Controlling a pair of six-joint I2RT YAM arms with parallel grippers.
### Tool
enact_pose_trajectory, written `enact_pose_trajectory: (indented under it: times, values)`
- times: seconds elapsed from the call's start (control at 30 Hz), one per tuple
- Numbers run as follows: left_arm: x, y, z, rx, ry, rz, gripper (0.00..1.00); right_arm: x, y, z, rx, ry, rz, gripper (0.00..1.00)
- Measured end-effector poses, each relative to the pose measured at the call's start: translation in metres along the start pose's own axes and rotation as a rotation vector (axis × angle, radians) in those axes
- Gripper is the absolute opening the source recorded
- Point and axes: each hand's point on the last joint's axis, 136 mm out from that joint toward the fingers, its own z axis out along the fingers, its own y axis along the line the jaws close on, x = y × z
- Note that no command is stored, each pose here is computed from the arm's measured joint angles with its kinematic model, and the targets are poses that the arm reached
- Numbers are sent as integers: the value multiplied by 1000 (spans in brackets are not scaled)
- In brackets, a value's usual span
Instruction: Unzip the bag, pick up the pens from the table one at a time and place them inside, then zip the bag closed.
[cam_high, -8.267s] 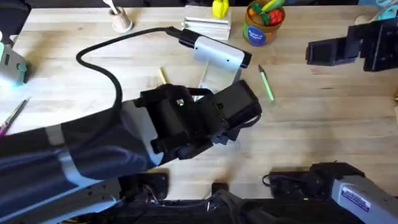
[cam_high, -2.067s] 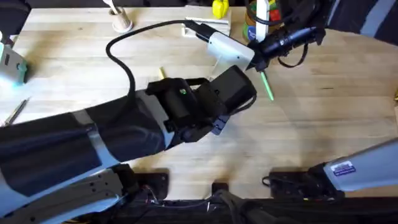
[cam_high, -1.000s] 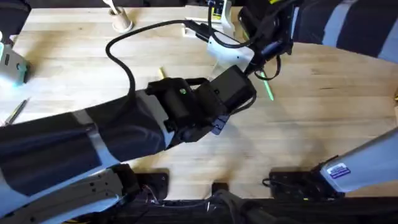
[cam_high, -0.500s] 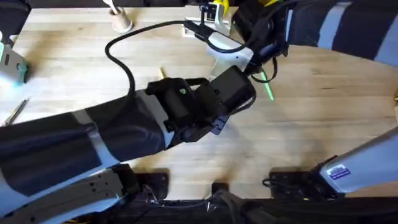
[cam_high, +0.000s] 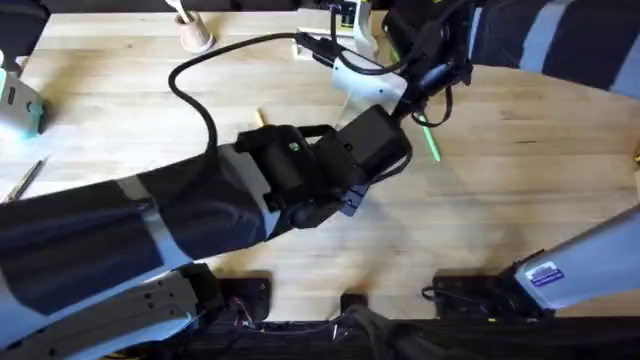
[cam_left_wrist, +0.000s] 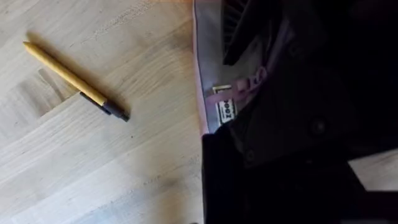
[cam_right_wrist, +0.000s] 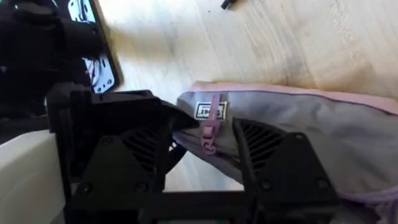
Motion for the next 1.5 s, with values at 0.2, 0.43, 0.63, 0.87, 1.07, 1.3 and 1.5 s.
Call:
enact_pose_trajectory:
  times: [0.2, 0.43, 0.63, 0.87, 1.07, 1.3, 1.5]
  values:
    - [0, 0, 0, 1, -1, 0, 42, -29, -23, -40, 68, -117, -4, 656]
    - [0, 0, 0, 1, -1, 0, 42, -27, -57, -67, 186, -141, 30, 707]
    - [0, -2, 0, 9, -1, 6, 283, -21, -70, -77, 226, -148, 58, 707]
    - [0, -5, 0, 26, 4, -7, 991, -20, -73, -79, 235, -148, 64, 767]
    - [0, 0, -10, 24, -11, -12, 994, -21, -70, -82, 233, -144, 68, 898]
    - [-5, 45, -57, -69, -107, -75, 994, -41, -60, -106, 263, -161, 43, 996]
    - [-7, 97, -87, -171, -194, -207, 993, -35, -66, -128, 392, -74, 18, 994]
